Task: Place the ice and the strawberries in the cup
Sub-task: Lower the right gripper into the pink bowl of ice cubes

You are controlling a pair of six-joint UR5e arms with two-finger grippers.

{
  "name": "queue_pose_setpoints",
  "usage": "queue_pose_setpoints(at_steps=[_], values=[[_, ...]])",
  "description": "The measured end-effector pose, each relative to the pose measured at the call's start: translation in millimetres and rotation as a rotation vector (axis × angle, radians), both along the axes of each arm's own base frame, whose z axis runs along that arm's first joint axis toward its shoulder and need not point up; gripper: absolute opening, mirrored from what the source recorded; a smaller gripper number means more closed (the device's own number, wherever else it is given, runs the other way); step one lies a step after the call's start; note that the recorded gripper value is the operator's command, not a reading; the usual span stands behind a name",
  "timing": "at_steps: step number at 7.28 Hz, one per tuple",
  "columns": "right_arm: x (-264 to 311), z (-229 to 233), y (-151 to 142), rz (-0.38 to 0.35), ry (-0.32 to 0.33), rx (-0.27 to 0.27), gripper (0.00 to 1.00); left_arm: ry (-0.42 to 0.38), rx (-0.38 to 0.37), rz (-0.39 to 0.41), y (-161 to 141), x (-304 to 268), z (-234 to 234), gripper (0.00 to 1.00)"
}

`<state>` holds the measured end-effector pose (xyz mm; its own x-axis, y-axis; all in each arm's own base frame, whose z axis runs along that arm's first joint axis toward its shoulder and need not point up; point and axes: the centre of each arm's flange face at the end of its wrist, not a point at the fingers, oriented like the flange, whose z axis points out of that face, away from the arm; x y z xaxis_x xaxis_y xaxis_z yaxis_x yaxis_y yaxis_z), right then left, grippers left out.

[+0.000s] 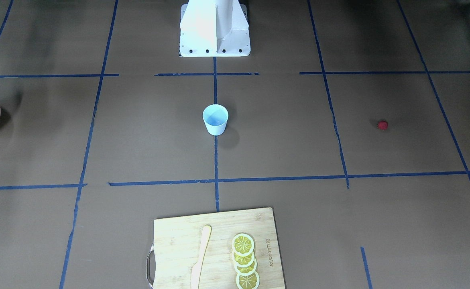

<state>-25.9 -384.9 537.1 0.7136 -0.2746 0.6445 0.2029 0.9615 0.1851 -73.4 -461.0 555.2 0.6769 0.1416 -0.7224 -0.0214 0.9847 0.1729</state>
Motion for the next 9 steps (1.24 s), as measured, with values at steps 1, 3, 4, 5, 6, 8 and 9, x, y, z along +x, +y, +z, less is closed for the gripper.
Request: queue_pose_setpoints(at_steps=[1,3,4,5,6,8,9], values=[[3,26,6,0.005,0.007,0.018,0.97,0.000,0.000,0.000,0,0,0,1.00],[2,68,14,0.009,0.013,0.027,0.88,0.000,0.000,-0.001,0,0,-1,1.00],[-4,79,16,-0.008,0.015,0.024,0.85,0.000,-0.001,-0.002,0,0,-1,1.00],[-14,84,18,-0.036,0.019,0.021,0.80,0.001,-0.002,-0.004,0,0,-1,1.00],[-24,88,19,-0.064,0.025,0.017,0.76,0.001,-0.003,-0.005,0,0,-1,1.00],[-38,93,21,-0.104,0.037,0.012,0.72,0.001,-0.004,-0.005,0,0,-1,1.00],[-41,95,22,-0.117,0.045,0.016,0.69,0.001,-0.004,-0.005,0,0,-1,1.00]])
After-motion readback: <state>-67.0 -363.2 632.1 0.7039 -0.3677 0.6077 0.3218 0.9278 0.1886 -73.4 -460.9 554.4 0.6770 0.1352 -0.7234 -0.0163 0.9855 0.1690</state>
